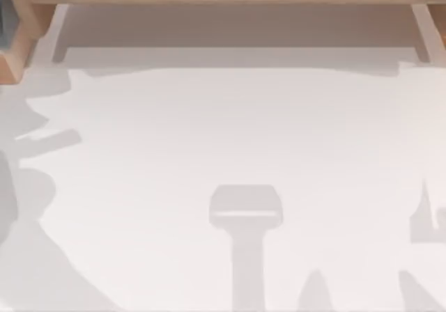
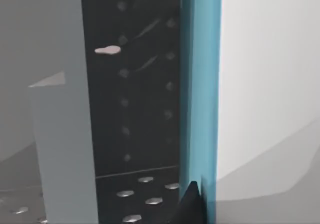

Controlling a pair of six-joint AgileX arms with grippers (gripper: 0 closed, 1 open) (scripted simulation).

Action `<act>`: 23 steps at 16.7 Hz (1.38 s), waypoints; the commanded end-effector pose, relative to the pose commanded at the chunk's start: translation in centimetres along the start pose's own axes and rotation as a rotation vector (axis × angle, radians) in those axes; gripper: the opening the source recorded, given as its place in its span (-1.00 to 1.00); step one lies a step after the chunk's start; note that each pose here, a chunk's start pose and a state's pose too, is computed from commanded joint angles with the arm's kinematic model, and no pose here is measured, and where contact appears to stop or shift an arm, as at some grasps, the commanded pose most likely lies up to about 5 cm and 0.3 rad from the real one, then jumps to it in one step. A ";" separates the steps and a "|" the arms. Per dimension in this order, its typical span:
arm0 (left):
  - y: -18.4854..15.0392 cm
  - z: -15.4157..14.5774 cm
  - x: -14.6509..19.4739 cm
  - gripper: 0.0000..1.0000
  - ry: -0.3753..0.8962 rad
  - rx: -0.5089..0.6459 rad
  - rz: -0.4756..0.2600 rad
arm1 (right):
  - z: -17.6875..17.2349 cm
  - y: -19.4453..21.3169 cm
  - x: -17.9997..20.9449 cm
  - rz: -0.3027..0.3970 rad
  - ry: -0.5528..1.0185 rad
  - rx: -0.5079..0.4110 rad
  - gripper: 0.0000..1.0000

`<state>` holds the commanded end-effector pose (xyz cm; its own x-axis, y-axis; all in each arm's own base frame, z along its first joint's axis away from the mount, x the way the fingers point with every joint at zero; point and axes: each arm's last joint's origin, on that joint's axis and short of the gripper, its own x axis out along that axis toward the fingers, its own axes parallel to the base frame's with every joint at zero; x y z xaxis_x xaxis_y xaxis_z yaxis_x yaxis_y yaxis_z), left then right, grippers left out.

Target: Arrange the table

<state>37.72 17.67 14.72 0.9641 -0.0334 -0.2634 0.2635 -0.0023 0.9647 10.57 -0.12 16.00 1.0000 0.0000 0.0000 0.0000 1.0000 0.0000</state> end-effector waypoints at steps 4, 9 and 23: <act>0.0 0.0 0.0 -0.40 0.000 0.000 0.000 | 0.0 0.0 0.0 0.000 0.000 0.000 1.00; 0.0 0.0 0.0 0.36 0.000 0.000 0.000 | 0.0 0.0 0.0 0.000 0.000 0.000 1.00; 0.0 -0.1 -0.1 1.00 0.002 -0.001 0.000 | 0.0 0.0 0.0 0.000 0.000 0.000 1.00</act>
<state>37.59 17.74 14.74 0.9642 -0.0317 -0.2634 0.2635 -0.0009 0.9647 10.57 -0.12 16.00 1.0000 0.0000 0.0000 0.0000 1.0000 0.0000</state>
